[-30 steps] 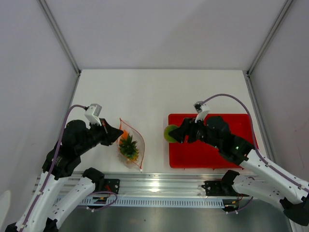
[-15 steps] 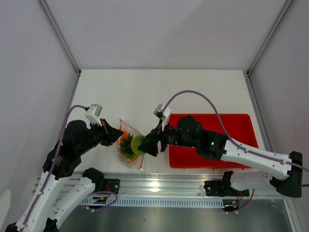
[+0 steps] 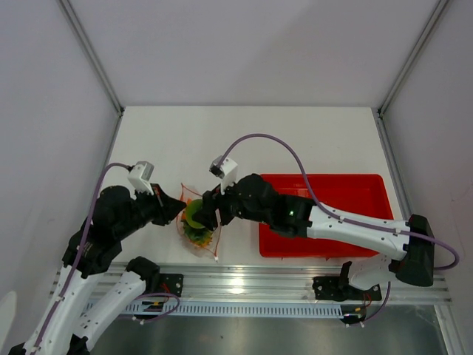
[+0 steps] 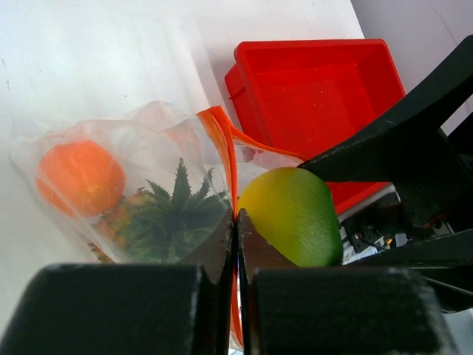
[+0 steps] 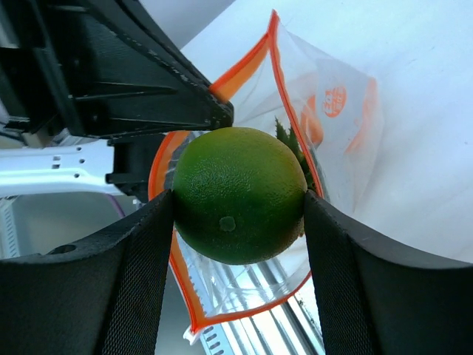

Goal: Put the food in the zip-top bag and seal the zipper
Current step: Place the fake fruit in the zipper food storage bag.

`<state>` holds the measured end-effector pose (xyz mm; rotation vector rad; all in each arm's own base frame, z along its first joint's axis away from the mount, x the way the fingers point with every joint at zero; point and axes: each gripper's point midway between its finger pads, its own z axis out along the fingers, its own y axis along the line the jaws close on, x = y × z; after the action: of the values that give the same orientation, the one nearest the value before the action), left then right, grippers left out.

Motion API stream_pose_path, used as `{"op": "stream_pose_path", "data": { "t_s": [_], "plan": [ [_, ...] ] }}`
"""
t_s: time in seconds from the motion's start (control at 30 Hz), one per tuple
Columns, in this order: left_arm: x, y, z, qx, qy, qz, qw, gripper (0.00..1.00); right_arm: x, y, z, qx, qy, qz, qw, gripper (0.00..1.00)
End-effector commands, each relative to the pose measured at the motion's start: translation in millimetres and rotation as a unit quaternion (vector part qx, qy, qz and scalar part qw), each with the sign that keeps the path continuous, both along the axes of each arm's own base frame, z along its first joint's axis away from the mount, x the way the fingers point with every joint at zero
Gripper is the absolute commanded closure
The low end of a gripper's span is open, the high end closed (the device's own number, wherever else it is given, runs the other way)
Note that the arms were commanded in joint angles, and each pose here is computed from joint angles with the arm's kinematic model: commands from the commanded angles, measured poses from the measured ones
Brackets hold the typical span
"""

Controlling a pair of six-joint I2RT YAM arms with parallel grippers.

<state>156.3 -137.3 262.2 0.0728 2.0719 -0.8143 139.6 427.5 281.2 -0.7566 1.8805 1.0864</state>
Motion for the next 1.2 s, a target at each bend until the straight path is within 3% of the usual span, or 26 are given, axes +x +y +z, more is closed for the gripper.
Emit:
{"op": "stream_pose_path", "data": {
  "t_s": [0.0,0.3,0.57,0.83,1.17],
  "plan": [
    [-8,-2,16,-0.011,-0.018,-0.016,1.0,1.0,15,5,16,0.011,-0.013,-0.048,0.999,1.0],
    [-9,-6,17,-0.008,-0.013,-0.031,0.999,0.99,47,13,2,0.007,-0.007,-0.137,0.991,1.0],
    [-12,-5,24,-0.014,-0.022,-0.033,0.999,0.99,46,33,3,0.062,0.031,-0.154,0.986,1.0],
    [-9,-4,30,-0.012,-0.03,-0.029,0.999,0.99,28,49,-1,0.073,-0.065,-0.098,0.99,1.0],
    [-7,-3,26,-0.005,-0.023,-0.023,0.999,0.99,18,71,-42,0.072,-0.124,-0.051,0.988,1.0]
  ]
}}
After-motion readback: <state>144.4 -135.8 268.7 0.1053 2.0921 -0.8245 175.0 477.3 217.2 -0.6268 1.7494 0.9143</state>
